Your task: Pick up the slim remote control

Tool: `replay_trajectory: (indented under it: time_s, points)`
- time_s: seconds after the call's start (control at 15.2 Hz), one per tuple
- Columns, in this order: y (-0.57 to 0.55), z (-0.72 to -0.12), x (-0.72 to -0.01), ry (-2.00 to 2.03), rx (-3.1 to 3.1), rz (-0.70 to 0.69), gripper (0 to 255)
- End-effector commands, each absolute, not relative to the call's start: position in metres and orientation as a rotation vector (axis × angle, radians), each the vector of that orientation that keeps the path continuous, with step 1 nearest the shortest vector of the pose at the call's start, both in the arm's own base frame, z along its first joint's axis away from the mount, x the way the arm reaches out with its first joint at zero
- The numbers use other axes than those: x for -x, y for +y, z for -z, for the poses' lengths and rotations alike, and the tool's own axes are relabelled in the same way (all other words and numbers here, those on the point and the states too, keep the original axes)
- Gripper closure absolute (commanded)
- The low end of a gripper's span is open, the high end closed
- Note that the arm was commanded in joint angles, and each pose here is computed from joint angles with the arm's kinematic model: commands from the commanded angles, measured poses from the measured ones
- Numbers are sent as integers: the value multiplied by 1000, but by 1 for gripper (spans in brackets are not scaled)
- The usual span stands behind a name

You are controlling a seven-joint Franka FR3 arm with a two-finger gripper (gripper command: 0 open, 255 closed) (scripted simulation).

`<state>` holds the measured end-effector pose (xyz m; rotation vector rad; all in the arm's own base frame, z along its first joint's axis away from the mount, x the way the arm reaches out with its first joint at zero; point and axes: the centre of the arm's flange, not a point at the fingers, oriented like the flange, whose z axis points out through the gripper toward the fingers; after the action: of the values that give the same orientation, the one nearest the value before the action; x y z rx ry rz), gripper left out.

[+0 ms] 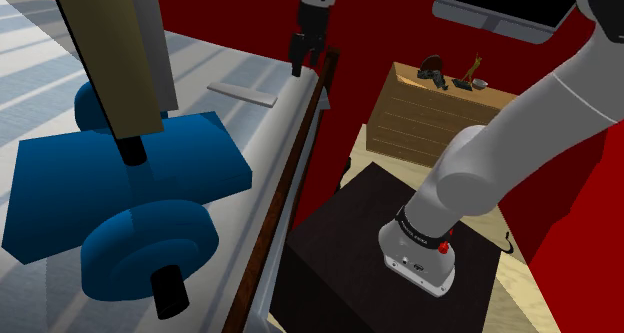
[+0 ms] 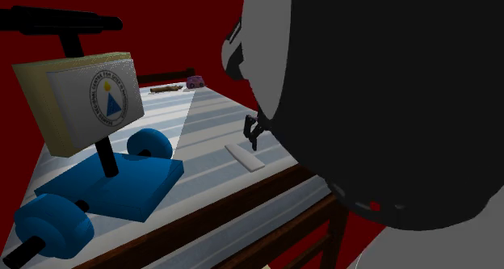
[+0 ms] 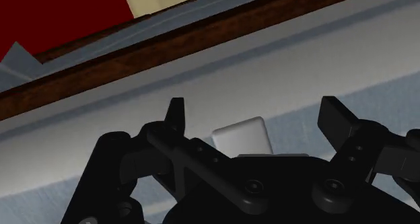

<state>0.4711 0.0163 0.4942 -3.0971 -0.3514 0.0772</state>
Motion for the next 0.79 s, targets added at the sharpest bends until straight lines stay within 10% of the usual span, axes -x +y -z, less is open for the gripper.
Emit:
replay_trajectory:
  time_s: [0.0, 0.73]
  points:
    - [25, -483, -491, -417, 3094, -67, 0]
    - [84, -420, -604, -765, 3051, -20, 0]
